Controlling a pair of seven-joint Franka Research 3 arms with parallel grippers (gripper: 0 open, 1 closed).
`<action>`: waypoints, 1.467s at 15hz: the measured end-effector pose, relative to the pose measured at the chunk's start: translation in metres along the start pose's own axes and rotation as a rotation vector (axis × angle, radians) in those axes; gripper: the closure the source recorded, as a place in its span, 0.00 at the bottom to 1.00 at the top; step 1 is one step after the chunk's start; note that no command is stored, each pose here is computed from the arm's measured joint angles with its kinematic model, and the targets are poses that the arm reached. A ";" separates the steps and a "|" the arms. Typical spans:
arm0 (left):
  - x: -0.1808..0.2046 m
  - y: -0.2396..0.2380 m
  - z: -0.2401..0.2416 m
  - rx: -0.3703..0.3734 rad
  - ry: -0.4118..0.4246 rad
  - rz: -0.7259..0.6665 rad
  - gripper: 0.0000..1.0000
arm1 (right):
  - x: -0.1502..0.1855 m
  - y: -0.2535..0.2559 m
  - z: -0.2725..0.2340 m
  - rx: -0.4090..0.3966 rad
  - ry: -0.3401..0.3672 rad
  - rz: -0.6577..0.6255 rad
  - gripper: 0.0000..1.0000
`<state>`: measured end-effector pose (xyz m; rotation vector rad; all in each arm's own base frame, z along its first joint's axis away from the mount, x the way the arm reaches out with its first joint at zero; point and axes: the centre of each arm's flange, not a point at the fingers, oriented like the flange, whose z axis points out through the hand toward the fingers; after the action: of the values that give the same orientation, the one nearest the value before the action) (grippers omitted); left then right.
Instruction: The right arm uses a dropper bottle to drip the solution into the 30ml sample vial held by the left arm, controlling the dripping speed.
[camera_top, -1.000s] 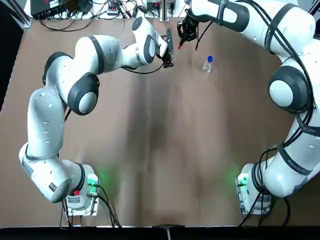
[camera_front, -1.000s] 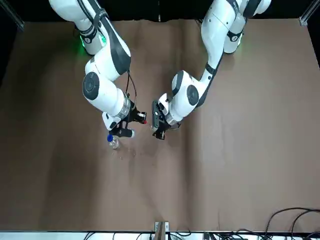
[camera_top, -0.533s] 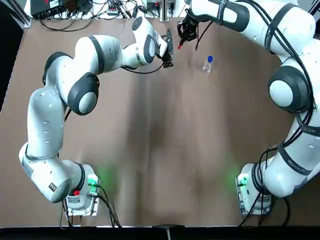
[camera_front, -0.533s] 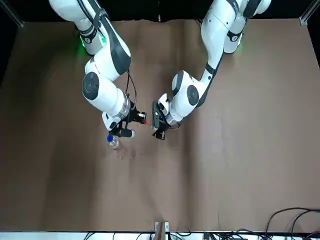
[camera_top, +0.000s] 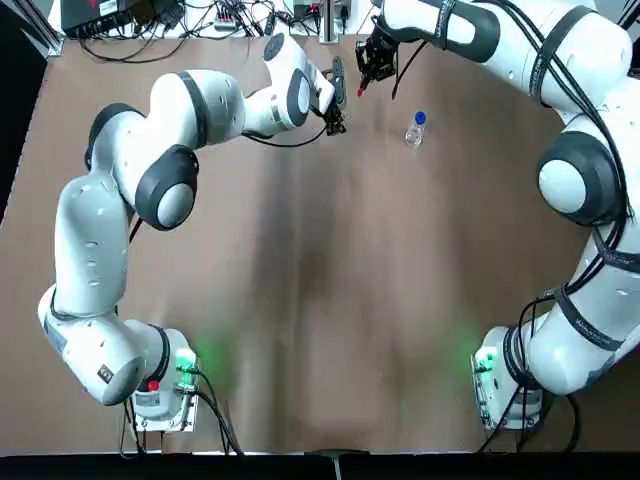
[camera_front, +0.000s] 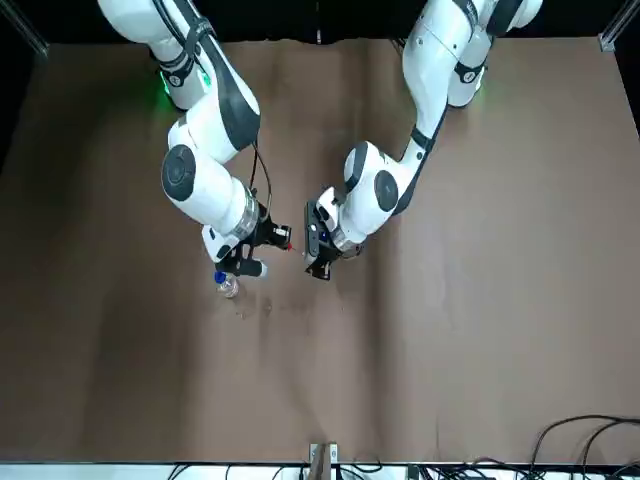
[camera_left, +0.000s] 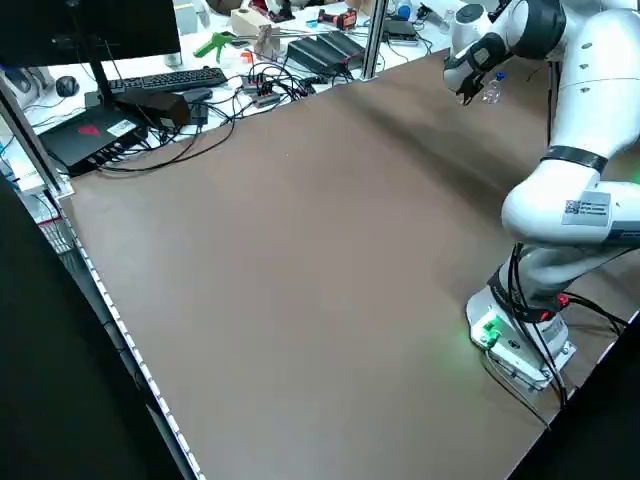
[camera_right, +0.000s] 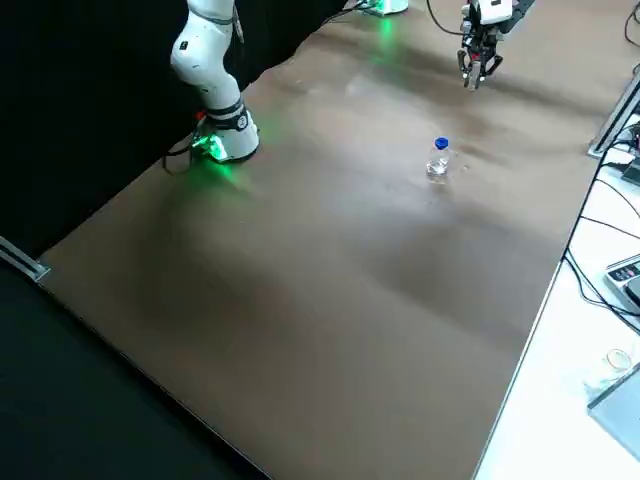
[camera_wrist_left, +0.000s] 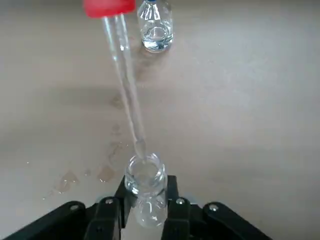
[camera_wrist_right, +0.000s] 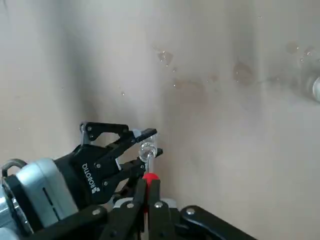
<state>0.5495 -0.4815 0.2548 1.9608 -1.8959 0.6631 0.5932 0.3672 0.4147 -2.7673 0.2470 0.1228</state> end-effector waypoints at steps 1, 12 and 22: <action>0.000 0.000 0.000 0.000 0.000 0.000 0.68 | 0.003 0.003 -0.002 0.001 0.003 0.005 0.96; -0.002 -0.003 -0.001 0.005 -0.002 -0.003 0.68 | 0.004 0.001 -0.011 0.028 0.003 0.018 0.96; -0.042 -0.043 -0.023 0.052 -0.011 -0.027 0.68 | 0.008 0.013 -0.045 0.036 0.011 0.035 0.96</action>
<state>0.5900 -0.4311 0.2550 2.0221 -1.8733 0.7018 0.6016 0.3380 0.4517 -2.7297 0.2975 0.1108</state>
